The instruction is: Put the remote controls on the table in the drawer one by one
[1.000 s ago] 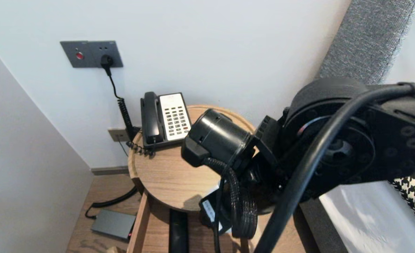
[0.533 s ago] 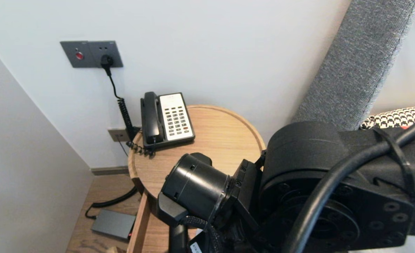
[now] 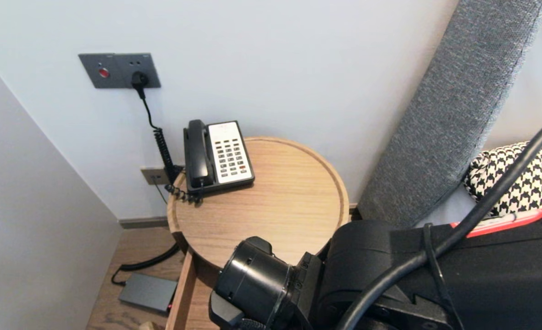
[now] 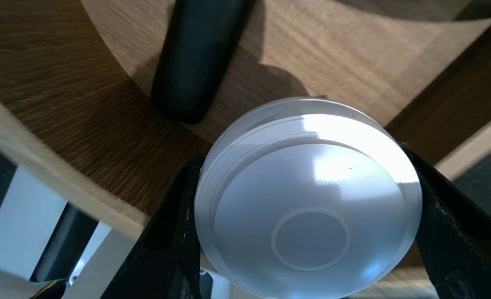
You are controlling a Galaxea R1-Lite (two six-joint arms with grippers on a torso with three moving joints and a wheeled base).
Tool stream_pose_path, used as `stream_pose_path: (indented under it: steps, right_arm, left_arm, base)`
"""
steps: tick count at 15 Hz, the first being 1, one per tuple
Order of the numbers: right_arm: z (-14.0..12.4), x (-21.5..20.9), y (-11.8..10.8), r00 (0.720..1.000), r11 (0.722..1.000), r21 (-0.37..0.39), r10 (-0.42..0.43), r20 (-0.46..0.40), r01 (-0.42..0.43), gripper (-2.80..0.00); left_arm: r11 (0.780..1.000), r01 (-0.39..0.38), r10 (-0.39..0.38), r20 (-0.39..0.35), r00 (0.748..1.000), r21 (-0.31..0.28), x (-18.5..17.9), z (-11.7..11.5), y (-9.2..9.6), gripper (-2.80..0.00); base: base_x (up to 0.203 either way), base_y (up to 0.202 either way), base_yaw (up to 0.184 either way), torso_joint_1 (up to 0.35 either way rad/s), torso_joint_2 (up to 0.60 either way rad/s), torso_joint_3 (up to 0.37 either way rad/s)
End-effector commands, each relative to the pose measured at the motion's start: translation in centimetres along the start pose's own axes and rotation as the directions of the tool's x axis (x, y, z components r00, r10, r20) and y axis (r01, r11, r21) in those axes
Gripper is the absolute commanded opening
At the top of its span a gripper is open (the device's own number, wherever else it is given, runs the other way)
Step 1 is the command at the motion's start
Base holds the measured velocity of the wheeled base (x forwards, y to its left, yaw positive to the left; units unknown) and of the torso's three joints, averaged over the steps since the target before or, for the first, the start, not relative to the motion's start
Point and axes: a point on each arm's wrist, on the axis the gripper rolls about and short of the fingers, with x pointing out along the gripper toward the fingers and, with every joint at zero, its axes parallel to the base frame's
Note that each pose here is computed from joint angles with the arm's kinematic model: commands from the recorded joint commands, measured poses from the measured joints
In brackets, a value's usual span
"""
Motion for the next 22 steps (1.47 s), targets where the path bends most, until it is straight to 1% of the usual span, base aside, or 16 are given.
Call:
stream_pose_path:
  steps: [1, 6, 9, 12, 15, 22]
  right_arm:
    - [-0.7, 1.4, 0.0, 1.0, 1.0, 0.004, -0.016, -0.025, 0.016, -2.8]
    - [-1.3, 3.4, 0.0, 0.998, 0.999, 0.0, -0.036, -0.051, 0.036, -2.8]
    - [-1.5, 4.2, -0.2, 0.998, 0.999, 0.004, -0.042, -0.047, 0.042, -2.8]
    - [-1.2, 5.0, -0.7, 0.997, 0.997, 0.02, -0.068, -0.049, 0.069, -2.8]
    - [-0.8, 5.2, -0.6, 0.997, 0.997, 0.033, -0.073, 0.002, 0.073, -2.8]
    - [-0.3, 5.6, -1.5, 0.995, 0.993, 0.075, -0.095, 0.012, 0.094, -2.8]
  left_arm:
    - [1.0, 0.0, 0.0, -0.007, 1.0, 0.0, 0.1, -0.3, 0.0, -2.8]
    - [1.0, 0.0, 0.0, -0.007, 1.0, 0.0, 0.1, -0.3, 0.0, -2.8]
    - [1.0, 0.0, 0.0, -0.007, 1.0, 0.0, 0.1, -0.3, 0.0, -2.8]
    - [1.0, 0.0, 0.0, -0.007, 1.0, 0.0, 0.1, -0.3, 0.0, -2.8]
    - [1.0, 0.0, 0.0, -0.007, 1.0, 0.0, 0.1, -0.3, 0.0, -2.8]
    - [1.0, 0.0, 0.0, -0.007, 1.0, 0.0, 0.1, -0.3, 0.0, -2.8]
  base:
    - [0.0, 0.0, 0.0, 0.0, 0.0, 0.0]
    - [0.0, 0.0, 0.0, 0.0, 0.0, 0.0]
    - [0.0, 0.0, 0.0, 0.0, 0.0, 0.0]
    - [0.0, 0.0, 0.0, 0.0, 0.0, 0.0]
    - [0.0, 0.0, 0.0, 0.0, 0.0, 0.0]
    - [0.0, 0.0, 0.0, 0.0, 0.0, 0.0]
